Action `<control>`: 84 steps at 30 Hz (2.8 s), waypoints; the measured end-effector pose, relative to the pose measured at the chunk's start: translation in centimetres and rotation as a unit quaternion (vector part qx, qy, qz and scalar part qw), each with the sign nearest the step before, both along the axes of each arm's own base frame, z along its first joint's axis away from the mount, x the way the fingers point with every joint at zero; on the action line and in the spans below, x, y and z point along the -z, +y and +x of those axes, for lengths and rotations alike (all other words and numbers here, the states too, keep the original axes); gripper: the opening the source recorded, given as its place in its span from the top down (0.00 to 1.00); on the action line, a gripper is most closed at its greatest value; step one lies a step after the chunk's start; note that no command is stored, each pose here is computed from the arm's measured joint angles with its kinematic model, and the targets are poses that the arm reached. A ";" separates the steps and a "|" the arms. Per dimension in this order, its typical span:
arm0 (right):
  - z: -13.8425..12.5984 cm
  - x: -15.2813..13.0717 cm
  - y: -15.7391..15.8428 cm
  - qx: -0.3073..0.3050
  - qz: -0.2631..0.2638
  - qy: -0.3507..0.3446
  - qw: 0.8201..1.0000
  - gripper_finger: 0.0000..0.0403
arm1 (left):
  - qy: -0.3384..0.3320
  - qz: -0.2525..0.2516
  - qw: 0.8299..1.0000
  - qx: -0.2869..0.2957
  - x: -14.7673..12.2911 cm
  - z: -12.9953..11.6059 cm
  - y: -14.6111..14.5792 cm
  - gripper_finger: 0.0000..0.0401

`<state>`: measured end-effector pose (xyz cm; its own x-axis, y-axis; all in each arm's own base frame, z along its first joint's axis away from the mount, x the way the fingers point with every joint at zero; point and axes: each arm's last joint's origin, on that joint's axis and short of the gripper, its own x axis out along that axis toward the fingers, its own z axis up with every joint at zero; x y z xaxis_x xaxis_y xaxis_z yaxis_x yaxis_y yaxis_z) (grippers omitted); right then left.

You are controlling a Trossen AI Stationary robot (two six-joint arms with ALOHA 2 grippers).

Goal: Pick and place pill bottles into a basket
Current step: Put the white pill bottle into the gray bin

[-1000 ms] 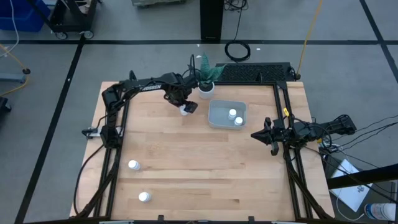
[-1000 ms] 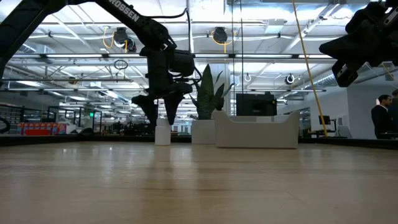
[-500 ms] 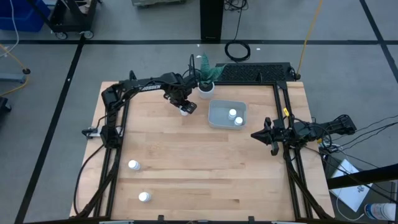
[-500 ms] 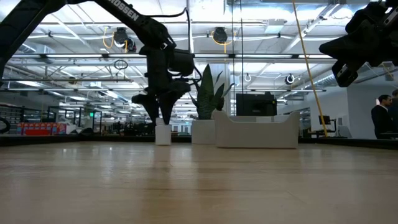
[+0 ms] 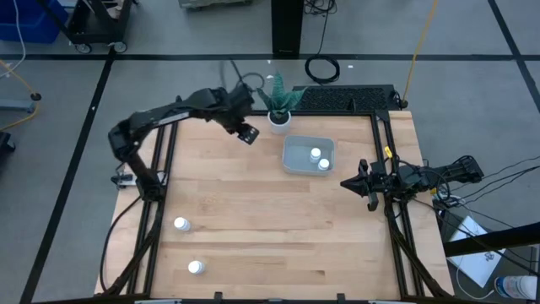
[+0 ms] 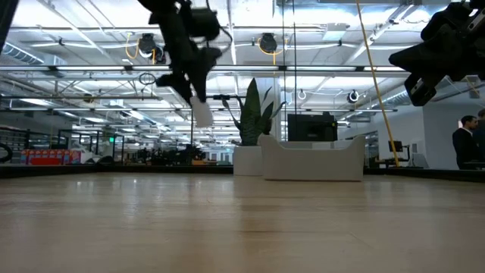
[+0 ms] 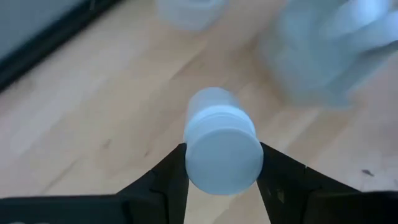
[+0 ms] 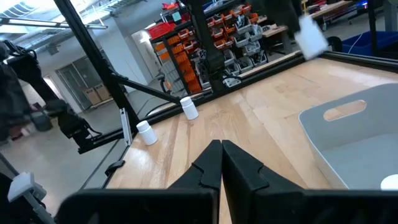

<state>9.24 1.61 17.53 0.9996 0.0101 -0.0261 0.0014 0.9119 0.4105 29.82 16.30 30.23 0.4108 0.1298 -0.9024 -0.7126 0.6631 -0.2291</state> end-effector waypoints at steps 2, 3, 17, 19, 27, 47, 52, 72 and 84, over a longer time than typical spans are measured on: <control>0.0 0.0 0.0 0.000 0.000 0.000 1.000 0.99 | -0.054 0.006 0.999 0.003 -1.9 -0.5 -0.5 0.59; 0.0 0.0 0.0 0.000 0.000 0.000 1.000 0.99 | -0.080 0.009 0.997 0.007 -2.8 -0.7 -0.8 0.59; 0.0 0.0 0.0 0.000 0.000 0.000 1.000 0.99 | -0.367 0.029 0.925 0.099 -11.2 -1.9 -4.3 0.59; 0.0 0.0 0.0 0.000 0.000 0.000 1.000 0.99 | -0.400 0.015 0.910 0.111 -11.8 -1.7 -4.3 0.59; 0.0 0.0 0.0 0.000 0.000 0.000 1.000 0.99 | -0.474 0.009 0.870 0.138 -13.0 -0.7 -4.1 0.59; 0.0 0.0 0.0 0.000 0.000 0.000 1.000 0.99 | -0.259 -0.035 0.946 0.194 -4.6 9.5 -0.1 0.59; 0.0 0.0 0.0 0.000 0.000 0.000 1.000 0.99 | -0.169 -0.013 0.954 0.248 -2.9 12.2 0.5 0.59; 0.0 0.0 0.0 0.000 0.000 0.000 1.000 0.99 | -0.024 0.037 0.972 0.229 2.3 15.0 0.9 0.59; 0.0 0.0 0.0 0.000 0.000 0.000 1.000 0.99 | 0.054 0.008 0.974 0.218 7.9 16.7 0.2 0.57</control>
<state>9.24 1.61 17.55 0.9996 0.0102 -0.0257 0.0012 0.9118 0.4106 46.48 16.54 22.36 0.3326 -0.0220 -0.9428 -0.3816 0.9111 -0.1559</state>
